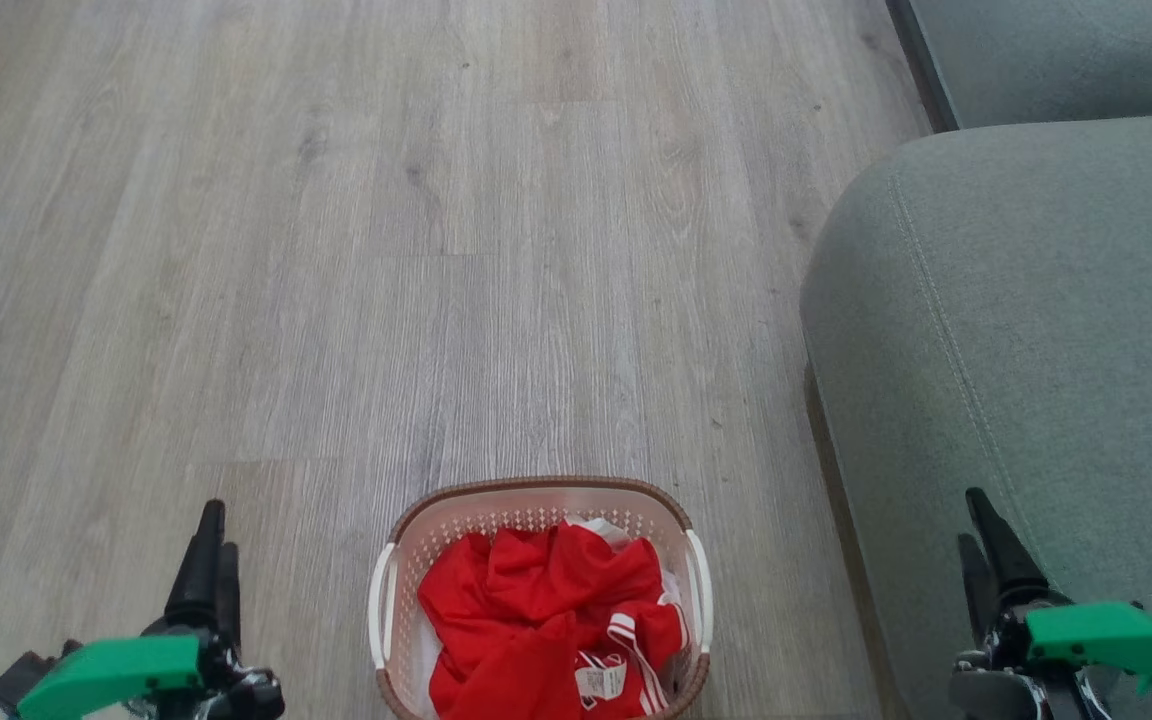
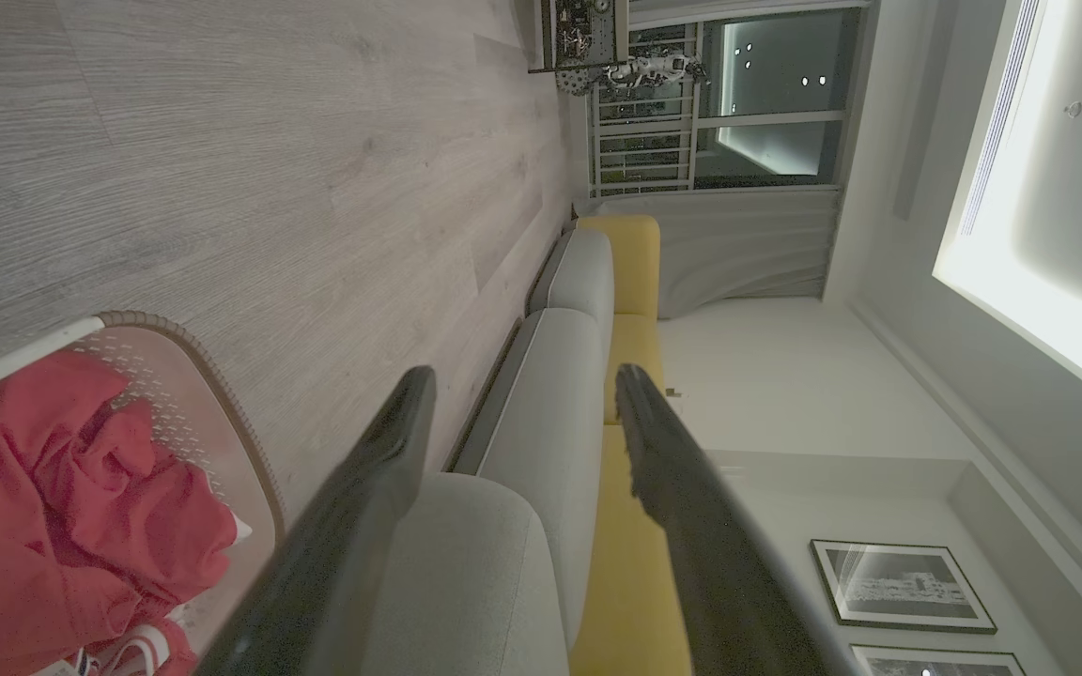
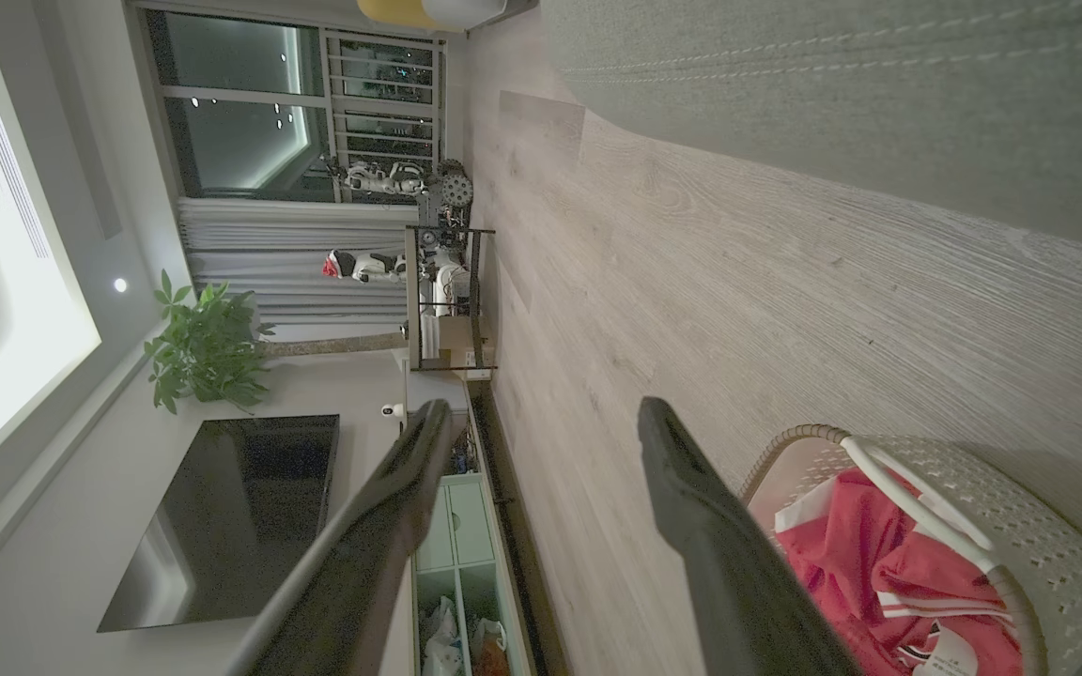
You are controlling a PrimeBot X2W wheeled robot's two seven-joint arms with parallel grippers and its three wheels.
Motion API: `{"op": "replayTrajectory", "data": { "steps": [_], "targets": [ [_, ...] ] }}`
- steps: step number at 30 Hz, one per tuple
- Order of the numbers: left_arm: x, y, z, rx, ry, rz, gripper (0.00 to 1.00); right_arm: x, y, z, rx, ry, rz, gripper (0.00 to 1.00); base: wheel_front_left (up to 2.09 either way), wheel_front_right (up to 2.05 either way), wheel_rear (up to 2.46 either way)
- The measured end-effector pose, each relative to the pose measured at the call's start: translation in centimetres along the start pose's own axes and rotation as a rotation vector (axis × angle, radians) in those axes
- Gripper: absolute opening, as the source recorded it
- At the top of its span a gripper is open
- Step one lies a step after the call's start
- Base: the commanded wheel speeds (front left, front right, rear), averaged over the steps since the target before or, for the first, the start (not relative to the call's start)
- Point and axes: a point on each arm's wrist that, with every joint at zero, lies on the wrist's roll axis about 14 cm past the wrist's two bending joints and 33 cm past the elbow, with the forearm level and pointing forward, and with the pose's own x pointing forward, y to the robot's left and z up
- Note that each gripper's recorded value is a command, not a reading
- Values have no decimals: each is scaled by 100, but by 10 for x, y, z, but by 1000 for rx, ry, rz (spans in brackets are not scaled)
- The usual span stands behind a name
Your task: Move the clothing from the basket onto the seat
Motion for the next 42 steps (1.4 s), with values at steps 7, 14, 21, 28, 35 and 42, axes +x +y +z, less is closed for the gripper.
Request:
{"op": "replayTrajectory", "data": {
  "steps": [7, 14, 21, 28, 35, 42],
  "targets": [
    [1, -10, 0, 72, -6, -20, 100, 1, 7, 0, -71, -6, 20, 100, 0, 0, 0],
    [1, -17, 0, 171, -19, -32, 100, 2, 19, -4, -181, 0, 54, 100, 0, 0, 0],
    [1, -27, -4, 318, -21, -51, 100, 3, 30, -10, -309, 3, 90, 100, 0, 0, 0],
    [0, -31, -7, 459, -32, -56, 100, 3, 36, -16, -412, 7, 116, 100, 0, 0, 0],
    [-4, -28, -11, 582, -34, -48, 100, 3, 42, -20, -507, 6, 140, 100, 0, 0, 0],
    [-7, -32, -9, 689, -57, -56, 100, 3, 47, -27, -610, 8, 167, 100, 0, 0, 0]
  ]
}}
